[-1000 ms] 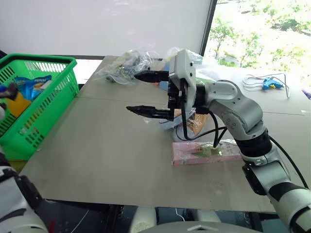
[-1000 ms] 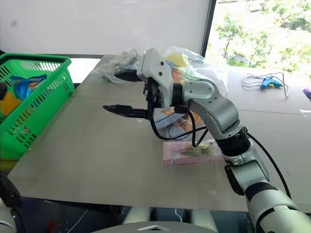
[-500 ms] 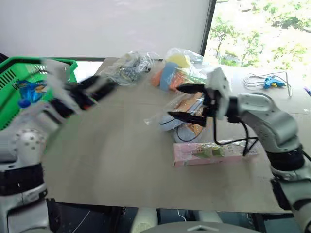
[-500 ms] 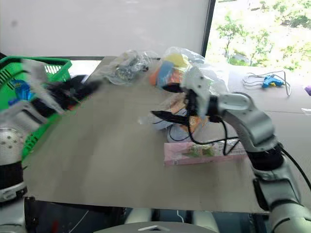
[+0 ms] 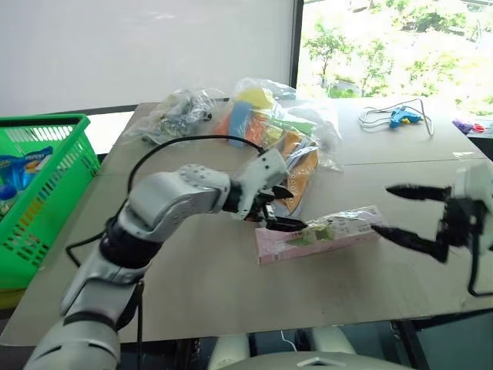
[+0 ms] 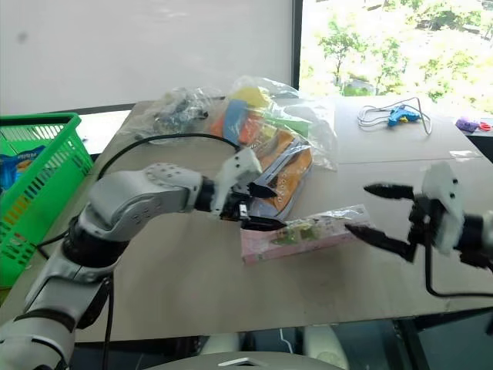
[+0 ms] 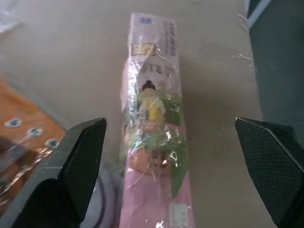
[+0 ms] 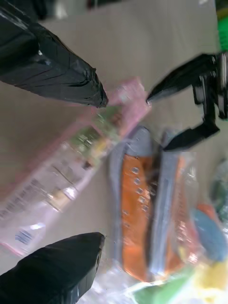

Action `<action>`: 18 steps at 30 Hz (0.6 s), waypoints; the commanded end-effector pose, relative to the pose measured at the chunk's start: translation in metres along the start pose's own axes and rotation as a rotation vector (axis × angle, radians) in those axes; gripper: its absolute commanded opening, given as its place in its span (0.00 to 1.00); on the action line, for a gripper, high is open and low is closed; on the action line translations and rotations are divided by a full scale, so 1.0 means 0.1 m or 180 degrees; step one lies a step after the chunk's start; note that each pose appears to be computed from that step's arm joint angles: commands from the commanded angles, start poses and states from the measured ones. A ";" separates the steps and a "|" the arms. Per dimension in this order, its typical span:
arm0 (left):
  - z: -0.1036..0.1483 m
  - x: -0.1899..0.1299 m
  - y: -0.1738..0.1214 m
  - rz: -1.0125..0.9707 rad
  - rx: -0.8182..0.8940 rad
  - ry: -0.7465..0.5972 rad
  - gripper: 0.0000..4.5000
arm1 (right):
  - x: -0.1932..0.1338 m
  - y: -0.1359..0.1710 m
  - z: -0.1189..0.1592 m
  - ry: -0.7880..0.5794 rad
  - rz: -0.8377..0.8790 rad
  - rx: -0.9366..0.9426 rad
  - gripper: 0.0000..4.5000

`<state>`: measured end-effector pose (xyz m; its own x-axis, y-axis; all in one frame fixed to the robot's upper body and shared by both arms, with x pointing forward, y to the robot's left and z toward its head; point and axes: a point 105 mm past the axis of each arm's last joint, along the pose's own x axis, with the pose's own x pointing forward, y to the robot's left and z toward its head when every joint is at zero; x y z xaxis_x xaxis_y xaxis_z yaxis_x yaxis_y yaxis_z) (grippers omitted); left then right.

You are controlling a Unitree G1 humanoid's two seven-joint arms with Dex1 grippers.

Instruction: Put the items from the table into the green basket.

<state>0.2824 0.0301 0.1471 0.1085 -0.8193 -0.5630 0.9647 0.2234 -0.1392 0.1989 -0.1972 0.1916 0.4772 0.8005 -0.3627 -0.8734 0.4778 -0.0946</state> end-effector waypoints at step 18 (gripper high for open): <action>-0.30 0.61 0.13 0.0226 0.0324 0.1043 0.99 | -0.41 -0.55 0.32 0.0348 0.0168 -0.0405 1.00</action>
<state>0.2974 0.0047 0.0866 0.1175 -0.5780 -0.8076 0.9701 0.2408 -0.0311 0.2241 -0.2384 0.2419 0.4363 0.7780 -0.4521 -0.8987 0.4010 -0.1774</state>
